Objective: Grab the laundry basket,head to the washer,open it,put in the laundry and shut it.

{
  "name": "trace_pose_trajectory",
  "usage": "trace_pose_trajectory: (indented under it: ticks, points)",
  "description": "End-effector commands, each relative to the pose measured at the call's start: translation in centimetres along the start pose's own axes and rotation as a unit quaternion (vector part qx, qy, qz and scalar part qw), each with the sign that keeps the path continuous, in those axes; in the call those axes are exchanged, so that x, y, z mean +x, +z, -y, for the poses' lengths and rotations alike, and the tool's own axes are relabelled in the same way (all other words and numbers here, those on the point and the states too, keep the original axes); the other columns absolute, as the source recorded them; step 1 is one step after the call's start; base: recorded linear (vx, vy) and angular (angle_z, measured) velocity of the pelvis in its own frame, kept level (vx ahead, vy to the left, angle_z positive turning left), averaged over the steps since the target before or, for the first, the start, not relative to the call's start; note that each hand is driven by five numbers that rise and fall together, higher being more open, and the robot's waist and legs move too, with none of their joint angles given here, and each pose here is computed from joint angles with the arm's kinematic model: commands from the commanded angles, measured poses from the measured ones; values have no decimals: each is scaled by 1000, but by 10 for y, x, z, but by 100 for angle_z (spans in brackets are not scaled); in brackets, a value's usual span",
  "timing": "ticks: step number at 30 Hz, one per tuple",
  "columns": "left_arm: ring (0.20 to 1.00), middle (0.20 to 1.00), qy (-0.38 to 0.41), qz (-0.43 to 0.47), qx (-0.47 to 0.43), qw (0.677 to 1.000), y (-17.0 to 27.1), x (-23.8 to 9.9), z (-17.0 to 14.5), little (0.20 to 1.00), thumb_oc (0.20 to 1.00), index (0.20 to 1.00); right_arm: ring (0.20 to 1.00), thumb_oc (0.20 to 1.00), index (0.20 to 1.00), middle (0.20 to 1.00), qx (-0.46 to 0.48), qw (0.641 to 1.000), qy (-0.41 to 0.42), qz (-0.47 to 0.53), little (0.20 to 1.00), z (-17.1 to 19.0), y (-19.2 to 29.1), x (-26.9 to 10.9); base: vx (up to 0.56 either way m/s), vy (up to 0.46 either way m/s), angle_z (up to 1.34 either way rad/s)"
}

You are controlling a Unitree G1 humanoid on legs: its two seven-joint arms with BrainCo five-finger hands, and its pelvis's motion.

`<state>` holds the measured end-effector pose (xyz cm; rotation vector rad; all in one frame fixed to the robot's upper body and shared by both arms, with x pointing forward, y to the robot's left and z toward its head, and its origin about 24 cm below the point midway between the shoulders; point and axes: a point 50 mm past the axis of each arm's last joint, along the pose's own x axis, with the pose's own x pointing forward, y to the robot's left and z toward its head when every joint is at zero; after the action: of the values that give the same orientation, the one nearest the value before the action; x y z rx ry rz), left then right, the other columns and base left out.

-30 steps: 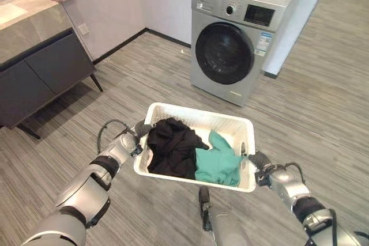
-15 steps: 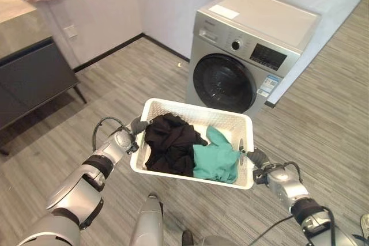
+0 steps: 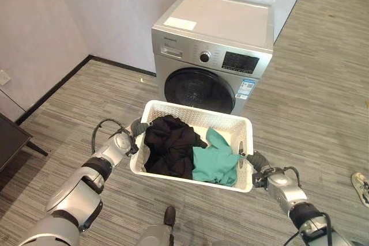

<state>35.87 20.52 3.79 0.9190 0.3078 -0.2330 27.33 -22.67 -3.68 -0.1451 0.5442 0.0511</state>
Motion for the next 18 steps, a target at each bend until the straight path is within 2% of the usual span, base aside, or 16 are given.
trace_pose_trajectory:
  ticks: [1, 15, 16, 18]
  points:
    - [200, 200, 83, 0, -19, 996, -4, -2, -42, 200, 200, 200, 200, 200, 200, 200, 12, 995, -30, 96, 200, 33, 31, -9, 1, 26, 7]
    - [200, 200, 78, -2, -31, 996, -11, -4, -32, 200, 200, 200, 200, 200, 200, 200, 32, 993, -28, 109, 200, 35, 27, -15, 4, 7, 0]
    - [200, 200, 13, 40, -113, 993, 13, -14, 65, 200, 200, 200, 200, 200, 200, 200, -145, 986, 20, -82, 200, -11, -43, 1, 18, 13, -16]
    - [200, 200, 13, 36, -115, 993, 10, -14, 66, 200, 200, 200, 200, 200, 200, 200, -150, 985, 20, -84, 200, -11, -44, 1, 27, 25, -31]
